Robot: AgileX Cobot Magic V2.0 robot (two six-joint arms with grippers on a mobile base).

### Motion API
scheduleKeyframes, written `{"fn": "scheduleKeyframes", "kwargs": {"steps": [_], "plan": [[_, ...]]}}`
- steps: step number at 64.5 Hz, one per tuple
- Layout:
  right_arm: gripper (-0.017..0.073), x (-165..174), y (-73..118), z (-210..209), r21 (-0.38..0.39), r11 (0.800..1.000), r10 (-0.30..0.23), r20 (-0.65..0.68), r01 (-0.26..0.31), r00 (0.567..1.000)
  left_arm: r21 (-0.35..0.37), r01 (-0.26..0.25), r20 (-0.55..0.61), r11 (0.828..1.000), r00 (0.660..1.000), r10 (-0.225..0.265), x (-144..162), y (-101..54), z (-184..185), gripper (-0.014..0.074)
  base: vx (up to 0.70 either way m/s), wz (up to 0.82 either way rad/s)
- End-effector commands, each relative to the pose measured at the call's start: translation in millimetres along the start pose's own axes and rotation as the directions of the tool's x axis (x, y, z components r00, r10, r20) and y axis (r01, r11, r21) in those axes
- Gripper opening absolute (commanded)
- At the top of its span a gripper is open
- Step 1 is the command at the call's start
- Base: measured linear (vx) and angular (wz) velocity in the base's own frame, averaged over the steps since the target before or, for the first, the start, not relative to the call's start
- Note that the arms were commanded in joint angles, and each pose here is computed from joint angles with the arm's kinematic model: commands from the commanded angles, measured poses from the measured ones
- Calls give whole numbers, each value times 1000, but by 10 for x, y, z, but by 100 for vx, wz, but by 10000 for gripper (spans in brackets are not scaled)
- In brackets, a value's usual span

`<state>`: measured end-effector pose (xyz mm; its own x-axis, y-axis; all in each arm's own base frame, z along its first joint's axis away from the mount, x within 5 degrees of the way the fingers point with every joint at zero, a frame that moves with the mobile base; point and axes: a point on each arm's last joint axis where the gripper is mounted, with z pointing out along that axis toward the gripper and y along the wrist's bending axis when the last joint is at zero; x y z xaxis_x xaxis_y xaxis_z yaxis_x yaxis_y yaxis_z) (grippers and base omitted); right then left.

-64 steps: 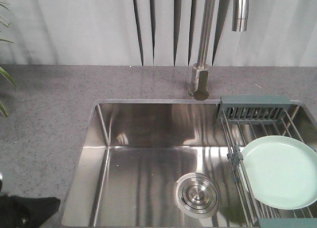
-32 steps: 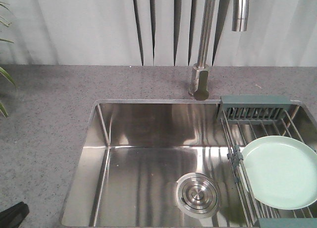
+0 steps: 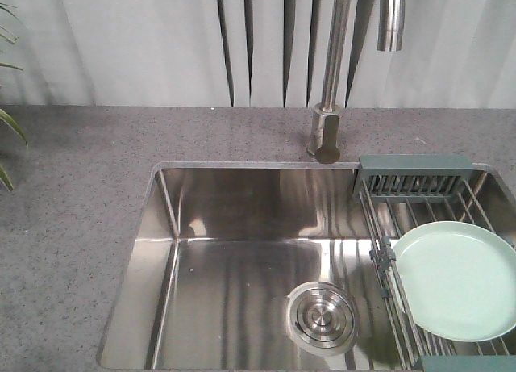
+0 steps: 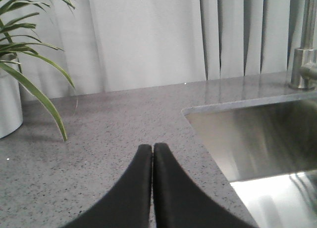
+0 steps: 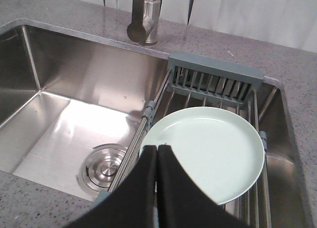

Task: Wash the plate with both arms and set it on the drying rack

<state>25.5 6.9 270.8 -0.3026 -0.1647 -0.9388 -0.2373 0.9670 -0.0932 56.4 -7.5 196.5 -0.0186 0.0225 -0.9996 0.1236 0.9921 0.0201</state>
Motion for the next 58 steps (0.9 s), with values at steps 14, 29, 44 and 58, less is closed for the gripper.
{"fn": "scheduleKeyframes", "kwargs": {"steps": [14,29,44,58], "plan": [[-10,-124,-16,-23,12,1000,-7,76,7,997,-58,101,26,993,995,-99,46,40,-5,-6,0,0],[-10,-124,-16,-23,12,1000,-7,76,7,997,-58,132,28,990,991,-130,46,41,-5,-6,0,0],[-10,-124,-16,-23,12,1000,-7,76,7,997,-58,131,28,990,991,-130,46,41,-5,-6,0,0],[-10,-124,-16,-23,12,1000,-7,76,7,997,-58,131,28,990,991,-130,46,41,-5,-6,0,0]]}}
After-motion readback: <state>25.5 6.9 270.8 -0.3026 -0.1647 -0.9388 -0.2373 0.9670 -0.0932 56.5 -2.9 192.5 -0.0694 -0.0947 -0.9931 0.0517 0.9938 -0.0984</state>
